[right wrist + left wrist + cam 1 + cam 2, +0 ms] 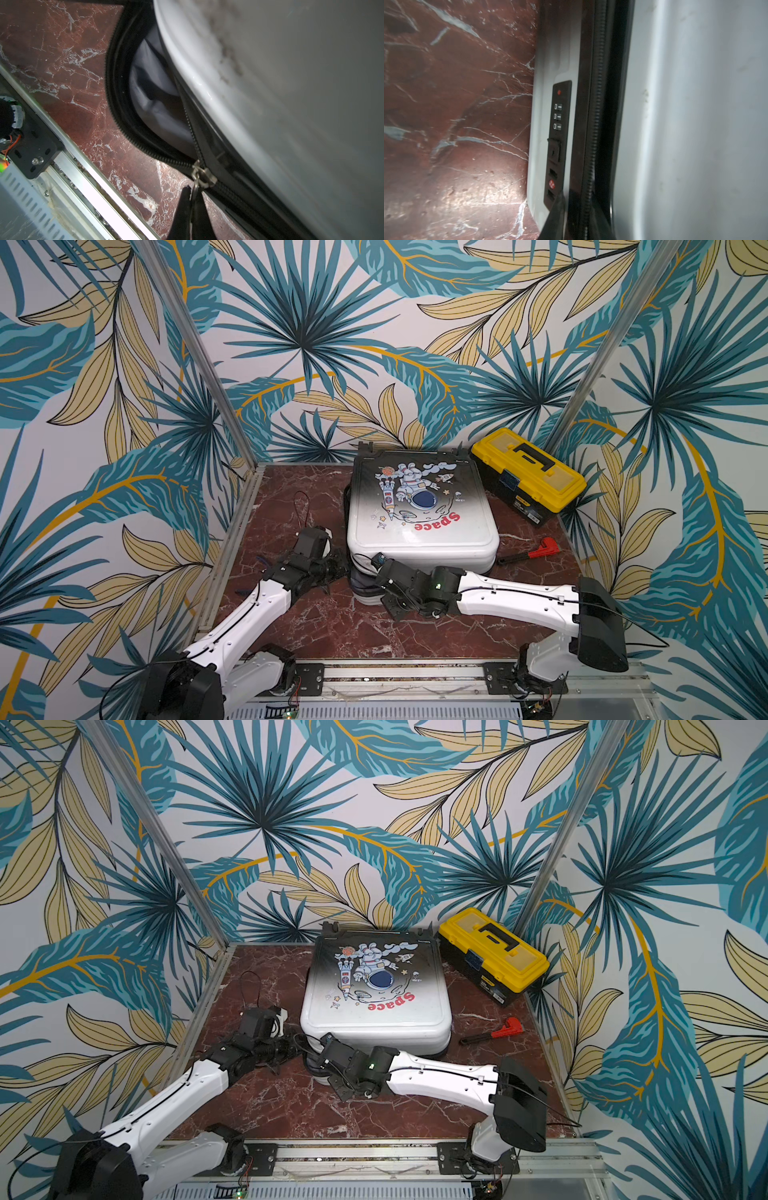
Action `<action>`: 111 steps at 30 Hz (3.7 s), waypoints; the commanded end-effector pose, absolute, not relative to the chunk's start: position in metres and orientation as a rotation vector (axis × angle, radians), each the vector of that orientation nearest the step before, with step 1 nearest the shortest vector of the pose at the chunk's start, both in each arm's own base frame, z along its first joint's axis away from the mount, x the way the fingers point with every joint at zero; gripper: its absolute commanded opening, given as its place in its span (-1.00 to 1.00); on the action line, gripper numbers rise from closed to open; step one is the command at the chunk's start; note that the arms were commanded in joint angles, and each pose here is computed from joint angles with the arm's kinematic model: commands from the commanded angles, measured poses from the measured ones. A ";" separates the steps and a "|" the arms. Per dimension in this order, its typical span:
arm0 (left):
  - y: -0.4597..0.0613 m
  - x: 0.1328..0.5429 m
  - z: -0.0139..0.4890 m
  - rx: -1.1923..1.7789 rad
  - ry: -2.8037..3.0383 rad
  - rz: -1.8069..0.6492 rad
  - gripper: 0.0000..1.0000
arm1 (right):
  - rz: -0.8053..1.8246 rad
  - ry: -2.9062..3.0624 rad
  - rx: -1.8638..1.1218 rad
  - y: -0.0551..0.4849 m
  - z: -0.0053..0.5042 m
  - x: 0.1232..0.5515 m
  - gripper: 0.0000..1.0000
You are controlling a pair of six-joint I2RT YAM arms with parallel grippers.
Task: Close the suitcase zippers
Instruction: Zip the zipper on the suitcase, then adjust the suitcase at the center of the board.
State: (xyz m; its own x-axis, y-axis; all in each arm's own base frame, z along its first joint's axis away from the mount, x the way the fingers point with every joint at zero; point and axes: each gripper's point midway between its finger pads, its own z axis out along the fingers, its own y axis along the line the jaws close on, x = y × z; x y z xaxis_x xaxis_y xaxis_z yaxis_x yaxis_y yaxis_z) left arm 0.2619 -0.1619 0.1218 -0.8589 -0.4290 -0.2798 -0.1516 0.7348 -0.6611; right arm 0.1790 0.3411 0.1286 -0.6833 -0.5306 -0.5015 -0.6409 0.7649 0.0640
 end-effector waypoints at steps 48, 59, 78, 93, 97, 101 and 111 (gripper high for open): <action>-0.200 0.241 0.131 -0.126 2.546 -1.030 -0.53 | 0.409 2.634 -0.498 0.311 0.120 0.173 -0.19; -0.193 0.286 0.136 -0.116 2.527 -0.900 -0.23 | 0.397 2.578 -0.474 0.263 0.154 0.161 0.24; -0.196 0.413 0.144 -0.086 2.520 -0.725 -0.11 | 0.462 2.406 -0.303 0.193 0.214 0.168 0.62; -0.152 0.478 0.120 -0.092 2.561 -0.307 -0.97 | 0.596 2.329 -0.046 0.195 0.218 0.181 0.78; -0.128 0.462 0.118 -0.144 2.573 -0.272 -1.00 | 0.641 2.252 -0.037 0.199 0.234 0.190 0.80; -0.111 0.436 0.123 -0.191 2.560 -0.240 -1.00 | 0.669 2.227 -0.013 0.202 0.236 0.199 0.86; -0.103 0.367 0.139 -0.356 2.506 -0.444 -1.00 | 0.684 2.309 0.140 0.190 0.213 0.235 0.88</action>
State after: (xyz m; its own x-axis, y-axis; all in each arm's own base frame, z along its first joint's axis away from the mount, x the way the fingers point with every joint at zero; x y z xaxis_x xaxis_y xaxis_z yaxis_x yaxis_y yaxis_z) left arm 0.3758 -0.0916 0.1094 -0.8247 -0.3432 -0.4496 -0.2222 0.9275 -0.3004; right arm 0.2226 0.1880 0.2217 -0.7381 0.2722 -0.6173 -0.1000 0.8608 0.4991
